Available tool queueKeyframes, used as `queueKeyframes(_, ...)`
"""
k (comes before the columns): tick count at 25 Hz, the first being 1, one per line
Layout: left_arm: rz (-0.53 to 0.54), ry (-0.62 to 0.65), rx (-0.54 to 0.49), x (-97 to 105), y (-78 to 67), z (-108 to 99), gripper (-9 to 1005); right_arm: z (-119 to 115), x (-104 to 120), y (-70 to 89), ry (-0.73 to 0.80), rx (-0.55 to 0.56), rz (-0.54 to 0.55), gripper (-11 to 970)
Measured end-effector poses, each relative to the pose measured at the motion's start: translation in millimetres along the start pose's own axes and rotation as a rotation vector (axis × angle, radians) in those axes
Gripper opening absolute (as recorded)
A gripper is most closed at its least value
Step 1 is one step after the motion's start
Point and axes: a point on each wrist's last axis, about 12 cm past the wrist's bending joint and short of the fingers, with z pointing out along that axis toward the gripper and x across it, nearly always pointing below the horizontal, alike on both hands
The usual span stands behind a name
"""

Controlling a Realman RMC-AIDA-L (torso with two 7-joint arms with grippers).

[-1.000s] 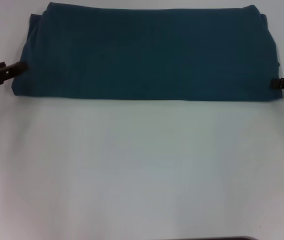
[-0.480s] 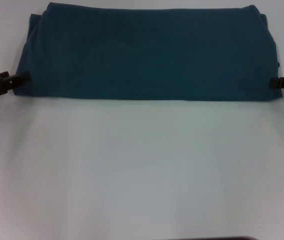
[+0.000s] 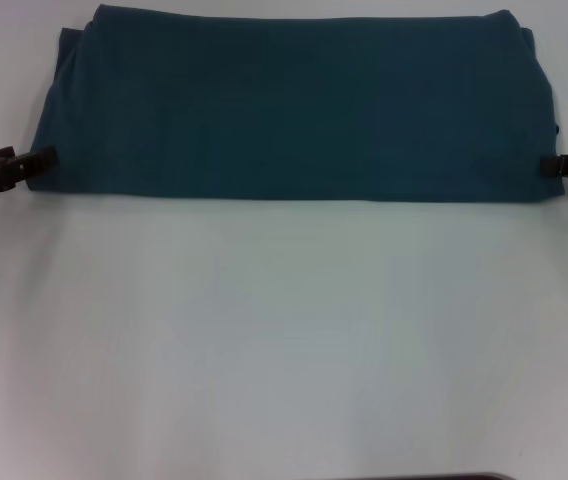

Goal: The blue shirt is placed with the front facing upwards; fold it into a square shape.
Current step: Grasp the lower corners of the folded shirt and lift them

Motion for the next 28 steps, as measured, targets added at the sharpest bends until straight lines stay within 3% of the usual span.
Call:
queueKeyframes(24,0.023,0.029,0.001,0.6,-4.3,8.2,622,-0.5,-1.3,-0.3,-0.001,0.001,-0.004,20)
queueKeyframes(28,0.037,0.043,0.003,0.3,-4.8,8.2,471,-0.5,-1.3,-0.3,-0.001,0.001,-0.004,19)
